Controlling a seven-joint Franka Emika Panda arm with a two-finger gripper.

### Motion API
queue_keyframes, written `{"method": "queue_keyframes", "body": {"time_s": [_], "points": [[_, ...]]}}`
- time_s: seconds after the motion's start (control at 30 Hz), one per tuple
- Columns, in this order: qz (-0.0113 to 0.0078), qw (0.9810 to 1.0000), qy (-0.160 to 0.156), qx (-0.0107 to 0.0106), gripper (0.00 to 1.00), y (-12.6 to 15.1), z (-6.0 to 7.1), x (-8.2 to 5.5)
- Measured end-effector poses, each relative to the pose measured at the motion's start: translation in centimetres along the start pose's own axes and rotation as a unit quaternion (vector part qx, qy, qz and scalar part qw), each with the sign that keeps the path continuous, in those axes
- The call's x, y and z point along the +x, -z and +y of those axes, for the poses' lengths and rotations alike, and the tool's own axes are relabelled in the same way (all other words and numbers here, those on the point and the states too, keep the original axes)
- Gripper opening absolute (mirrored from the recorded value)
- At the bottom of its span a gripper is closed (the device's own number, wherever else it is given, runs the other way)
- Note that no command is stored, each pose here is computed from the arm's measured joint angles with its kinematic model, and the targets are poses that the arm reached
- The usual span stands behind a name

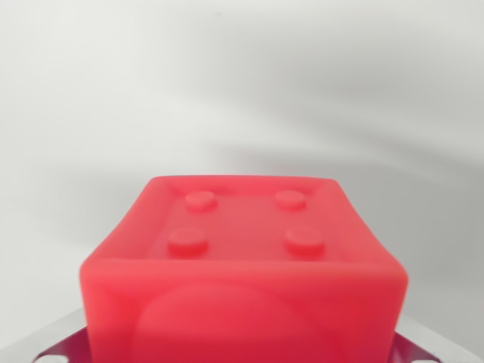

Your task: Destack cube

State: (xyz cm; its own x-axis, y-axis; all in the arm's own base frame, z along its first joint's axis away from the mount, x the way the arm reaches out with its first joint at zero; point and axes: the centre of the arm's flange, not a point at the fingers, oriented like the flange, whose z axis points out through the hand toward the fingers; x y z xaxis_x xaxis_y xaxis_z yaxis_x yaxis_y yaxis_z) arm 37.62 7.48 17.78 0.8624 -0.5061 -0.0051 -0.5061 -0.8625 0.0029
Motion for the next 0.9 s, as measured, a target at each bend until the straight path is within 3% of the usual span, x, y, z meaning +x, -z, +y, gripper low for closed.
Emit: {"method": "queue_keyframes", "body": {"time_s": [0.07,0.17,0.27,0.37,0.57,0.9], "points": [[0.0001,1.0000,0.001,0.0000,0.00,-0.1,0.0,-0.2],[0.0017,1.0000,0.003,0.0014,0.00,-0.6,0.0,-0.3],[-0.0006,1.0000,0.002,-0.0002,0.00,-1.8,0.1,-0.4],[-0.0018,1.0000,0.002,-0.0011,0.00,-2.7,0.1,-0.4],[-0.0001,1.0000,0.002,0.0001,0.00,-3.8,0.1,-0.4],[-0.0003,1.0000,0.003,-0.0003,0.00,-5.5,0.1,-0.4]]}}
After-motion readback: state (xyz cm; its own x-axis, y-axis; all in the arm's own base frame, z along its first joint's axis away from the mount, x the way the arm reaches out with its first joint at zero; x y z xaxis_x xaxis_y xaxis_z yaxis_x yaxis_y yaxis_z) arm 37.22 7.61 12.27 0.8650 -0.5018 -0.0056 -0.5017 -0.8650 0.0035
